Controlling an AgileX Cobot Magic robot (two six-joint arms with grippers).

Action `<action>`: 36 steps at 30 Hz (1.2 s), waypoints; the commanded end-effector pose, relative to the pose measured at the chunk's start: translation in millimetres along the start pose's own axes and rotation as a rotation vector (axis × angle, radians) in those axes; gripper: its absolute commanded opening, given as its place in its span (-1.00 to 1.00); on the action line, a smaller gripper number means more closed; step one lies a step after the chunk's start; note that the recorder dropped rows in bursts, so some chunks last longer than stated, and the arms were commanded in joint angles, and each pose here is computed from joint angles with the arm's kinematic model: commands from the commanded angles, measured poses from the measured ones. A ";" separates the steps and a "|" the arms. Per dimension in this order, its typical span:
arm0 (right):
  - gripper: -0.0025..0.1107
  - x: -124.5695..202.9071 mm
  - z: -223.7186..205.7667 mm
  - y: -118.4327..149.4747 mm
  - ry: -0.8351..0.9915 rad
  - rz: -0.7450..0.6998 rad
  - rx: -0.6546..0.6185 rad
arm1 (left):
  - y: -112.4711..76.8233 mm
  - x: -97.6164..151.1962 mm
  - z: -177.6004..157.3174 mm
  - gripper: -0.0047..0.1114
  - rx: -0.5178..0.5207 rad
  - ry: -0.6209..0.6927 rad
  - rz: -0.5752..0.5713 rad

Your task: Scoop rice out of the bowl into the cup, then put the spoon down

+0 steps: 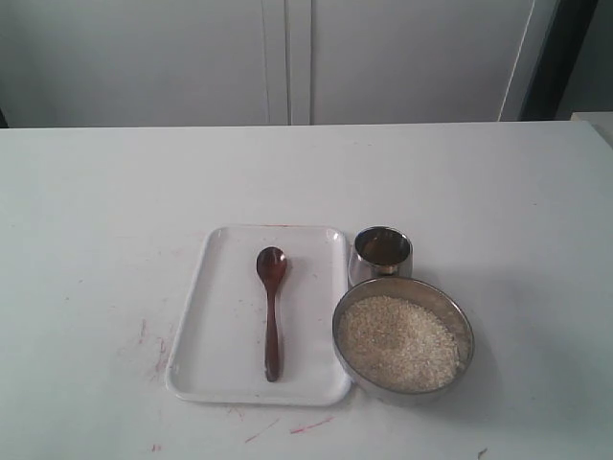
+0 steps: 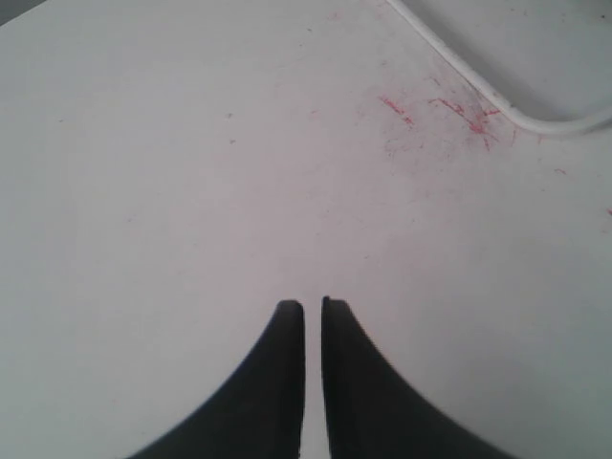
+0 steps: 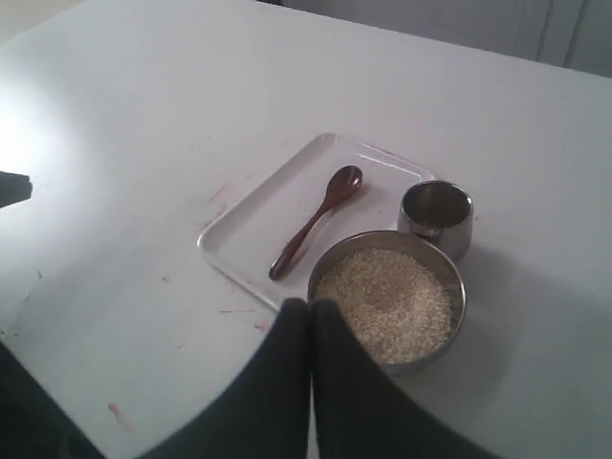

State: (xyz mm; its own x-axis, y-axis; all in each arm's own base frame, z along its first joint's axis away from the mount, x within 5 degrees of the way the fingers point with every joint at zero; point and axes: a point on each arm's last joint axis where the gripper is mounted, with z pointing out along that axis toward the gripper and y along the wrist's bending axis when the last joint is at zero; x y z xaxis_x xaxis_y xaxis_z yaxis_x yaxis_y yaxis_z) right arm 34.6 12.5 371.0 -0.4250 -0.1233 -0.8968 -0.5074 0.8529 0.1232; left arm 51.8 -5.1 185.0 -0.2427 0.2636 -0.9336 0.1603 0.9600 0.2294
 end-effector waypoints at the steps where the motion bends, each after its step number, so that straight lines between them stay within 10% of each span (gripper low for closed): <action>1: -0.96 0.0 -5.0 -5.3 -0.112 -0.048 0.032 | -2.2 7.0 0.9 -0.67 0.021 0.055 -0.009; 14: -0.96 59.6 43.4 -17.4 -0.459 -0.001 0.248 | -2.2 7.0 0.9 -0.67 0.021 0.055 -0.009; 36: -0.96 149.8 88.0 -45.8 -0.344 0.123 0.522 | -2.2 7.0 0.9 -0.67 0.021 0.055 -0.009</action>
State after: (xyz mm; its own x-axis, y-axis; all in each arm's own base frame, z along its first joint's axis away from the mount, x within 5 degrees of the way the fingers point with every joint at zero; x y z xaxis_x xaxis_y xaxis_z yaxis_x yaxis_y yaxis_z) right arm 60.2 -0.5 197.2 -0.1685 0.0972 -0.9809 0.0020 0.9952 0.0983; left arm 51.8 -5.1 185.0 -0.2427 0.2636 -0.9336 0.1603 0.9600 0.2294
